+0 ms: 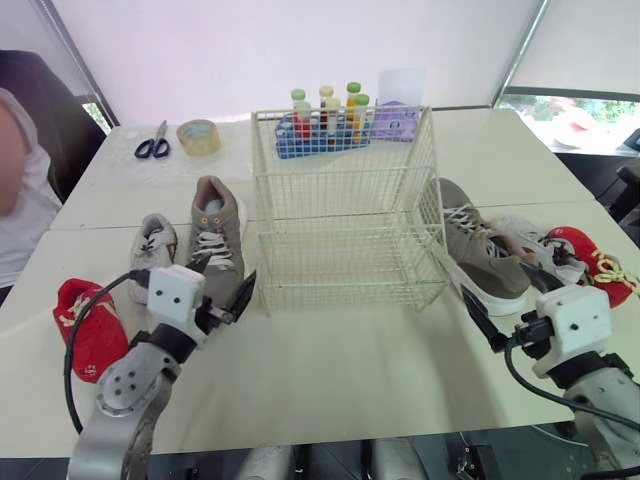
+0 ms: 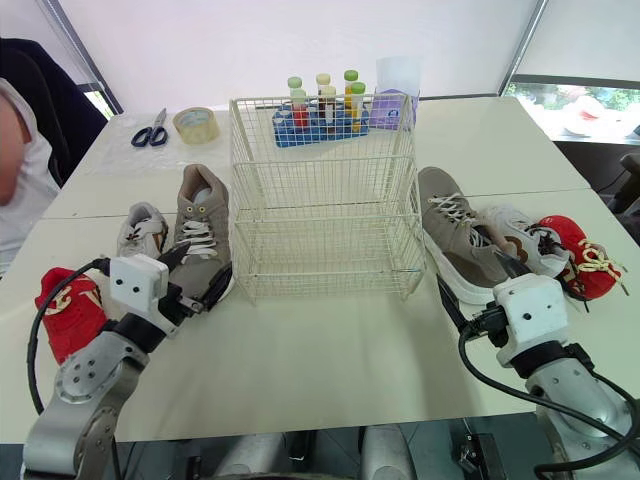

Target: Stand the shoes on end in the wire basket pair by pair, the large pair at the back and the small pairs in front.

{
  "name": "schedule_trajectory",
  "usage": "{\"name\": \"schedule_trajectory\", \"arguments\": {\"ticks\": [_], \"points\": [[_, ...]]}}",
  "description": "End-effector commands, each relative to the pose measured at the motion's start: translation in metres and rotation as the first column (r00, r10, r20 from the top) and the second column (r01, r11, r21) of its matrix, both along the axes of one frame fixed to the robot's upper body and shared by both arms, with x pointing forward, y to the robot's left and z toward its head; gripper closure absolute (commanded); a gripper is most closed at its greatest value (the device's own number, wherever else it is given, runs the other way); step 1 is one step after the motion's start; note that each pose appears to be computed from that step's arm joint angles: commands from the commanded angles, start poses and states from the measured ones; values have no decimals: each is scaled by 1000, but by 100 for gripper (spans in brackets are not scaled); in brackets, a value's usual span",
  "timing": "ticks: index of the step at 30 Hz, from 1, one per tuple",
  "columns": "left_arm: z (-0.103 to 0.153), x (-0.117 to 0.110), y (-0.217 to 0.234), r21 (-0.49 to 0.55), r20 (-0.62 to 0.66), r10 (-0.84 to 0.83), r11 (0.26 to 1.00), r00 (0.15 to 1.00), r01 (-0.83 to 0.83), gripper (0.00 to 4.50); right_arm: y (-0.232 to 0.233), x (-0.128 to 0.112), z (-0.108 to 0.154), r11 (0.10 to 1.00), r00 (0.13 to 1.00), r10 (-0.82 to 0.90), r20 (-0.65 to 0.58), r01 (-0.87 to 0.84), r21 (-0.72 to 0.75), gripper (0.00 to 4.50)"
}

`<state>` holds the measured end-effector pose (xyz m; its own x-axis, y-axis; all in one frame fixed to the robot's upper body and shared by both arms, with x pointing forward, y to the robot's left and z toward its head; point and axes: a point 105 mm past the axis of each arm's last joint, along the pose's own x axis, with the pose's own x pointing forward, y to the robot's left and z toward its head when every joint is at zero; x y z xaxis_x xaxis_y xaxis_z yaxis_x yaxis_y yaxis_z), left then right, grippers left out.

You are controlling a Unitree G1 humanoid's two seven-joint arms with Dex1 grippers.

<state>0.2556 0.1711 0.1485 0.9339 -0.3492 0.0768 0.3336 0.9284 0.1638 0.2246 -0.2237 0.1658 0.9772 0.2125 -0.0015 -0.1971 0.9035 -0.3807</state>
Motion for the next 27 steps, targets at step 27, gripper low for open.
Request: {"name": "schedule_trajectory", "arguments": {"ticks": [27], "points": [[95, 11, -3, 88, 32, -517, 854, 855, 513, 34, -43, 16, 28, 997, 996, -76, 37, 75, 30, 0]]}}
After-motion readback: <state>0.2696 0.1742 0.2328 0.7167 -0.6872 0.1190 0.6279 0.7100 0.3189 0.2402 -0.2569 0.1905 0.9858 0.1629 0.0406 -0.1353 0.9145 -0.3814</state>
